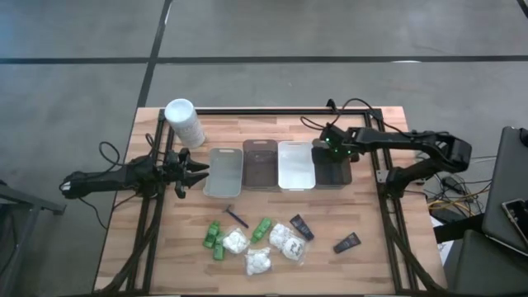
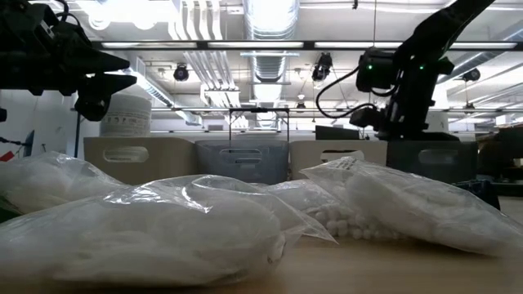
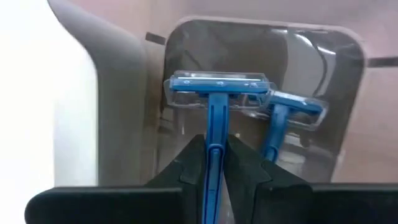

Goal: Pick & Place Travel size toiletries
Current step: Put the bottom blue razor into the right black bin

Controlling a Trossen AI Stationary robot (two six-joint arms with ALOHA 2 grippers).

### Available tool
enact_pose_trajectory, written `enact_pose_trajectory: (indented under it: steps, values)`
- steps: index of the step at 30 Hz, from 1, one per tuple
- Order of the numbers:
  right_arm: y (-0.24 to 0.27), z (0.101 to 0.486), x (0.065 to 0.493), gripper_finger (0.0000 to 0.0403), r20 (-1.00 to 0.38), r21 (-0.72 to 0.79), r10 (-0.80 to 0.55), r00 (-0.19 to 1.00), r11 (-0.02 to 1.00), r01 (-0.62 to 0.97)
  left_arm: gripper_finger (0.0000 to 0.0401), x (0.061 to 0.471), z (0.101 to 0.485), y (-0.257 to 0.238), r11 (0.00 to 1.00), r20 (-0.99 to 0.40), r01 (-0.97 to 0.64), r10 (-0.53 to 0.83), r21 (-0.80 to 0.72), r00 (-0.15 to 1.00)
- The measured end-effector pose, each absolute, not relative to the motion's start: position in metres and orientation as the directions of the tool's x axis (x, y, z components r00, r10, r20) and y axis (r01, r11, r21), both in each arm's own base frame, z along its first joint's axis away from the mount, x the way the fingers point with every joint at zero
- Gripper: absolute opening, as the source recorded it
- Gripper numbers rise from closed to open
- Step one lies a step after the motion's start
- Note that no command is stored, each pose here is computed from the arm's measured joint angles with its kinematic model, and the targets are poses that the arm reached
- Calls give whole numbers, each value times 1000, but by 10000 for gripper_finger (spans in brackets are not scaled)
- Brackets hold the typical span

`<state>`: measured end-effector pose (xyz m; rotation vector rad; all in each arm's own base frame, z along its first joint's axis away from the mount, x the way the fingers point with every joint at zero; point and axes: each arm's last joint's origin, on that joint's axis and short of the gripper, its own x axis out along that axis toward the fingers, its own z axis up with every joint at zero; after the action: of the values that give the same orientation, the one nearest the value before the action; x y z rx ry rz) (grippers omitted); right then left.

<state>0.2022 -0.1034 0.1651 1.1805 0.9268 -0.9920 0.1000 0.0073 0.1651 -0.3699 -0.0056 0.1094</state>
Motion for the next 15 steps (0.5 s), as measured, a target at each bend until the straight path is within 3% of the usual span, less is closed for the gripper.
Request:
enact_pose_trajectory:
  steps: [15]
  values:
    - [-104,161,204,49,-950,280,-112,291,106,954,161,100,165,7,926,-14,-106,108,-361,994]
